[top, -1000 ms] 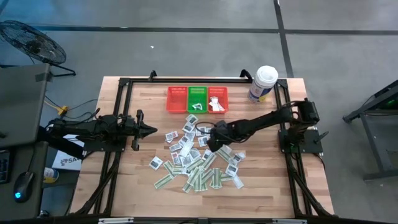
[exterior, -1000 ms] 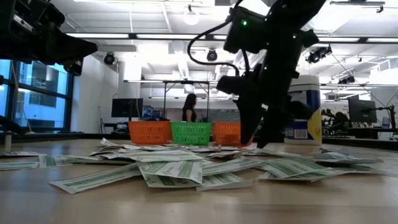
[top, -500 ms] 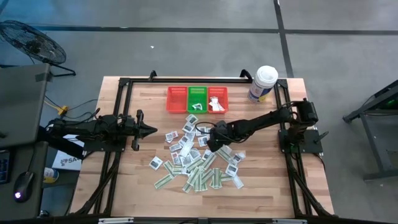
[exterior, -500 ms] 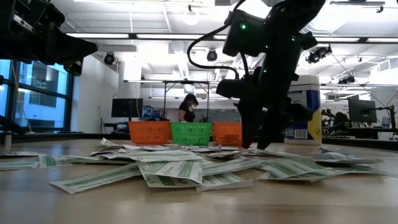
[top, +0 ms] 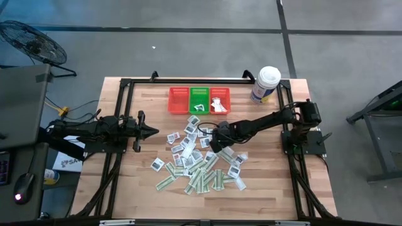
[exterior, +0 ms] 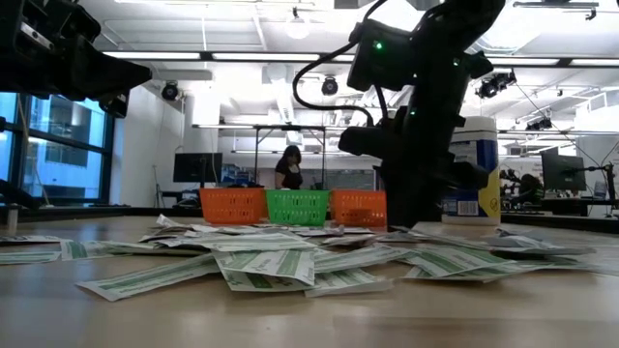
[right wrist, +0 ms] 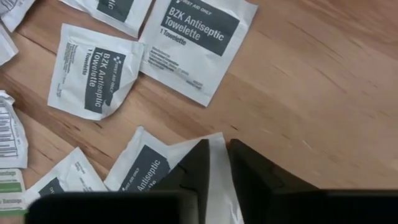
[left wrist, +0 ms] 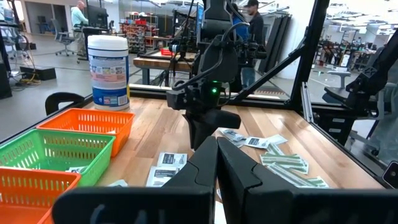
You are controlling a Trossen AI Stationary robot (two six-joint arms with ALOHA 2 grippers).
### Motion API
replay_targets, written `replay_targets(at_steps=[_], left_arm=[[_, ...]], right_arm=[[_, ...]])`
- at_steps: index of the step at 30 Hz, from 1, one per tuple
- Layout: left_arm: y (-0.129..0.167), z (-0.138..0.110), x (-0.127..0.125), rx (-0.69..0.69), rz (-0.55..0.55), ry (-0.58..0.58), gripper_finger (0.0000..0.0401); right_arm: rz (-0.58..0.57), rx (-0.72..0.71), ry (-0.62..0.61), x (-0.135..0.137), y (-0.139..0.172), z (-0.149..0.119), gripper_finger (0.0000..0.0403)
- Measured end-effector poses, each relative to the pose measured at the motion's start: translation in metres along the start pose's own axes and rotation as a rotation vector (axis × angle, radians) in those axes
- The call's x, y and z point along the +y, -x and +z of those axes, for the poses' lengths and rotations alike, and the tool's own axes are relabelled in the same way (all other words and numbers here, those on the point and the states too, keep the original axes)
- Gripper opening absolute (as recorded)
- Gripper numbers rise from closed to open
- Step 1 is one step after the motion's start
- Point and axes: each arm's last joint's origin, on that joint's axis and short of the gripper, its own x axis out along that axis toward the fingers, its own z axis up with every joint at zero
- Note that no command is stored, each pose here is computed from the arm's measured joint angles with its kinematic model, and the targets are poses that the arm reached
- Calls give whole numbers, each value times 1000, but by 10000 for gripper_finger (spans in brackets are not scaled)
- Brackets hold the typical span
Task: Pick & Place First Aid Supplies
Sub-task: Put the bandage pack into the right orange bin
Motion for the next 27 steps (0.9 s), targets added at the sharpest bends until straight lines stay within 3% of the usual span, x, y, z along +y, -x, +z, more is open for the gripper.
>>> replay_targets(at_steps=[5,27], left_arm=[[0,0,0,0,0,0,1],[0,0,0,0,0,0,1]], right_arm=[[7,-5,20,0,2,0,4],[137,-216,10,2,72,13,0]])
